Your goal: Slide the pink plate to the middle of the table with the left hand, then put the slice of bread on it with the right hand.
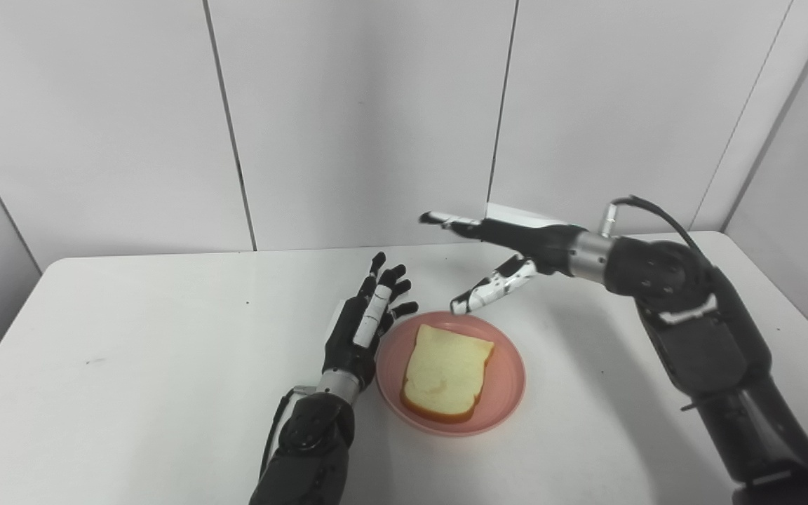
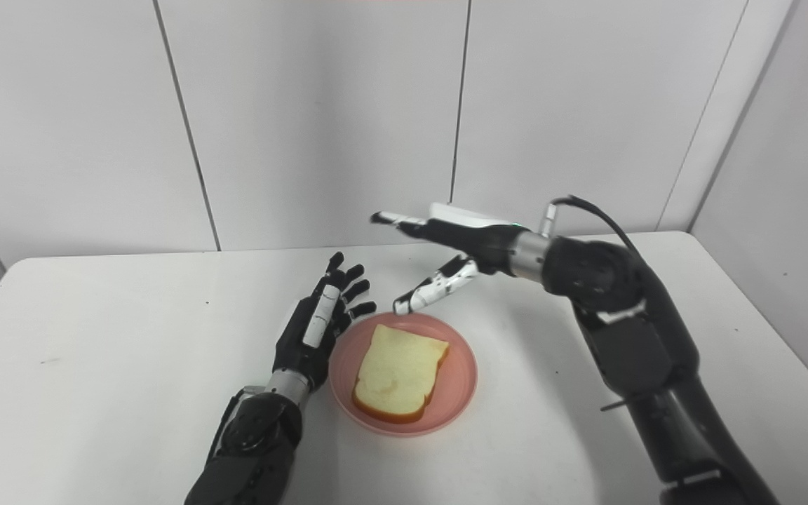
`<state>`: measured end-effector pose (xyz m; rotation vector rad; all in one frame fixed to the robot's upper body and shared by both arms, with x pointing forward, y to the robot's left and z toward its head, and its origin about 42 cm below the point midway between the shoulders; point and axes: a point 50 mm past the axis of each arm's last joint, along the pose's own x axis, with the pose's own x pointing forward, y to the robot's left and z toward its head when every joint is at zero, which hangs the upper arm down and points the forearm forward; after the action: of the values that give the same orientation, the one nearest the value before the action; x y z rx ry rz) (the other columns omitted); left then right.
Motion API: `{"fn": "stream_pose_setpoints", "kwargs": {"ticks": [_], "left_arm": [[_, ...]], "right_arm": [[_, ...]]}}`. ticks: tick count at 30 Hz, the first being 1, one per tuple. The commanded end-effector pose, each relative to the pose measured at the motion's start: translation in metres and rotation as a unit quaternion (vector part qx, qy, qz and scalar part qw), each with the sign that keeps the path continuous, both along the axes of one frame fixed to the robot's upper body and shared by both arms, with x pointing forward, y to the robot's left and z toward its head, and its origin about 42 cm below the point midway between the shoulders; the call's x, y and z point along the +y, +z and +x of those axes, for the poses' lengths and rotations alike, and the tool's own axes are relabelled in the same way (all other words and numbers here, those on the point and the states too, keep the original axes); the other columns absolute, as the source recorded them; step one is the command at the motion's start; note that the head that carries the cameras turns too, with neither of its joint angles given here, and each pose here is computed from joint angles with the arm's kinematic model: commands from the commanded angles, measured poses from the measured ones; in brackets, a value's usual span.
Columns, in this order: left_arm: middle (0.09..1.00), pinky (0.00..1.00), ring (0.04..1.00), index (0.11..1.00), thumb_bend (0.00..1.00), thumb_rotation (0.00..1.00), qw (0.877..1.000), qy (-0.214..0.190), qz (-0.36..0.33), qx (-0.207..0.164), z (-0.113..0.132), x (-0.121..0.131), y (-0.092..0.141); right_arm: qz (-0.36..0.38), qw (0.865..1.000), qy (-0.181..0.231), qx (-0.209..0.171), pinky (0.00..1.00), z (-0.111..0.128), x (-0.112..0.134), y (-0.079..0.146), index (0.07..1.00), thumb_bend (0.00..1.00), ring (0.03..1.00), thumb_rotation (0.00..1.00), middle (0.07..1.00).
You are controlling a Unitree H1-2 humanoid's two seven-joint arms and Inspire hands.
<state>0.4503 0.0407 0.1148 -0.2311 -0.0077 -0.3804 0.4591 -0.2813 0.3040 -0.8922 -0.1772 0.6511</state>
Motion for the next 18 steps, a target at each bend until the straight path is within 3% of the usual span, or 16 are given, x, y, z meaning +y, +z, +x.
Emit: {"fn": "stream_pose_setpoints", "kwargs": {"ticks": [1, 4, 7, 11, 18], "left_arm": [[0.931, 0.79, 0.903, 1.0, 0.95, 0.77, 0.997, 0.007, 0.009, 0.082, -0.021, 0.015, -0.043], [0.933, 0.8, 0.906, 1.0, 0.96, 0.77, 0.996, 0.007, 0.008, 0.083, -0.02, 0.016, -0.043], [0.933, 0.8, 0.903, 1.0, 0.95, 0.77, 0.996, 0.007, 0.007, 0.083, -0.02, 0.016, -0.043], [0.931, 0.8, 0.904, 1.0, 0.93, 0.77, 0.997, 0.006, 0.007, 0.081, -0.02, 0.016, -0.043], [0.927, 0.82, 0.919, 1.0, 0.92, 0.78, 0.997, 0.007, 0.007, 0.078, -0.02, 0.016, -0.043]], "right_arm": [[0.058, 0.998, -0.019, -0.033, 0.97, 0.001, -0.004, 0.005, 1.0, 1.0, 1.0, 0.79, 1.0], [0.135, 0.988, -0.073, -0.023, 0.99, -0.002, -0.014, -0.026, 1.0, 1.0, 1.0, 0.87, 1.0], [0.222, 0.968, -0.117, 0.004, 1.0, -0.007, -0.016, -0.053, 1.0, 1.0, 1.0, 0.94, 1.0], [0.325, 0.93, -0.169, 0.032, 1.0, -0.018, -0.008, -0.084, 1.0, 1.0, 1.0, 0.98, 1.0], [0.445, 0.869, -0.213, 0.025, 1.0, -0.036, 0.014, -0.117, 1.0, 1.0, 1.0, 1.0, 1.0]]}}
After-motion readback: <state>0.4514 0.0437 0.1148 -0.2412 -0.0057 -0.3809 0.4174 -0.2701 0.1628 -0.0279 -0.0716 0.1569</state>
